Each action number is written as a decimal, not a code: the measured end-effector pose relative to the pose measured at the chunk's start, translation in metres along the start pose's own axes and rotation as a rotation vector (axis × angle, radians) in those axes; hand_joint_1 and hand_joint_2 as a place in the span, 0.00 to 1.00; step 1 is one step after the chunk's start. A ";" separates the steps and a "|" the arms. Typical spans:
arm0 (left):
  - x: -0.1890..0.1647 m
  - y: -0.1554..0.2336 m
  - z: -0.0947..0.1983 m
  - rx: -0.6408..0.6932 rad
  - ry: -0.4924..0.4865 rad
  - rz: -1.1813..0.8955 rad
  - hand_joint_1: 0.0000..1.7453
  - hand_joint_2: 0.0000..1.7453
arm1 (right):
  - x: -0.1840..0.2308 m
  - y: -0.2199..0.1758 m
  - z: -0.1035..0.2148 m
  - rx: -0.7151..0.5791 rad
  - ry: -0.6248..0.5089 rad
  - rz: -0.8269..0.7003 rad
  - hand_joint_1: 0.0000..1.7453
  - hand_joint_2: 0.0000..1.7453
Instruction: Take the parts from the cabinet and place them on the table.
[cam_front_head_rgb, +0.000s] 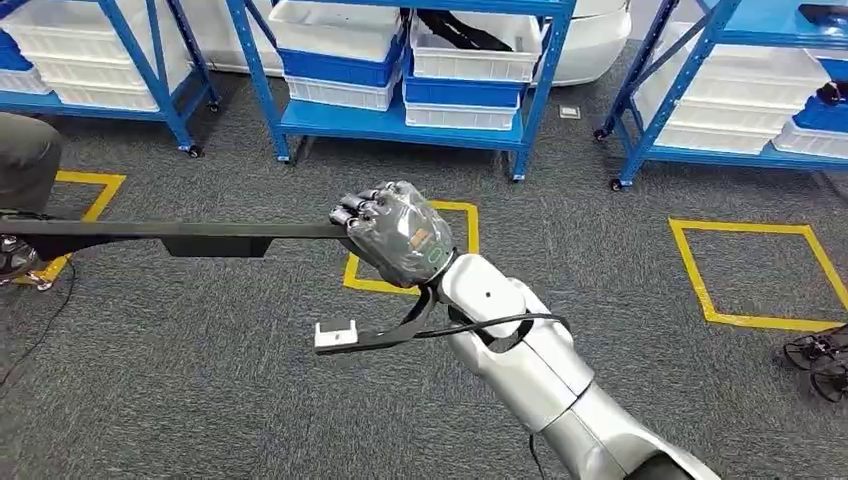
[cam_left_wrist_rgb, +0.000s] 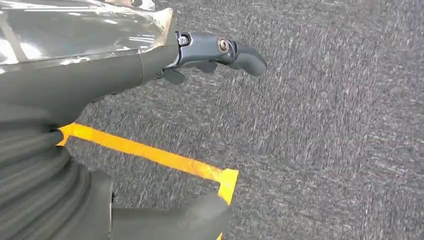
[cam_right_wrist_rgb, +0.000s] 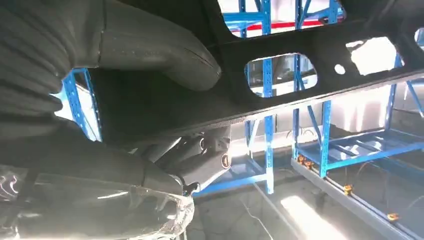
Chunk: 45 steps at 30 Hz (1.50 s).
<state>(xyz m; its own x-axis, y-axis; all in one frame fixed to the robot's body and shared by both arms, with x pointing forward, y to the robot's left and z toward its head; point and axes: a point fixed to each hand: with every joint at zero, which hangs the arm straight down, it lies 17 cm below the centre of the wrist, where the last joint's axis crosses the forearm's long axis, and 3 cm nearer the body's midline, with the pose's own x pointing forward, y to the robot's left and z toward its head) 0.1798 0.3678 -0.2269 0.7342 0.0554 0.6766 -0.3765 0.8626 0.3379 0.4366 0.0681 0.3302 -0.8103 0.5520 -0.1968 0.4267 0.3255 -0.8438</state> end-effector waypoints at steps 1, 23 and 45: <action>-0.001 0.000 0.000 0.000 0.001 -0.001 0.00 1.00 | 0.001 0.000 0.000 0.001 -0.002 0.004 0.99 1.00; -0.011 0.011 0.001 0.023 0.023 0.001 0.00 1.00 | 0.013 0.001 -0.002 -0.001 -0.017 0.011 0.99 1.00; -0.015 0.014 0.003 0.050 0.039 -0.002 0.00 1.00 | 0.019 0.002 -0.011 0.005 -0.028 0.026 0.99 1.00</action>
<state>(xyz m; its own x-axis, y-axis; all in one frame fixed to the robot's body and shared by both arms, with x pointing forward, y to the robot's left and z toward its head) 0.1621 0.3776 -0.2306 0.7560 0.0743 0.6504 -0.4021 0.8367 0.3718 0.4269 0.0877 0.3307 -0.8100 0.5384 -0.2325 0.4456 0.3074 -0.8408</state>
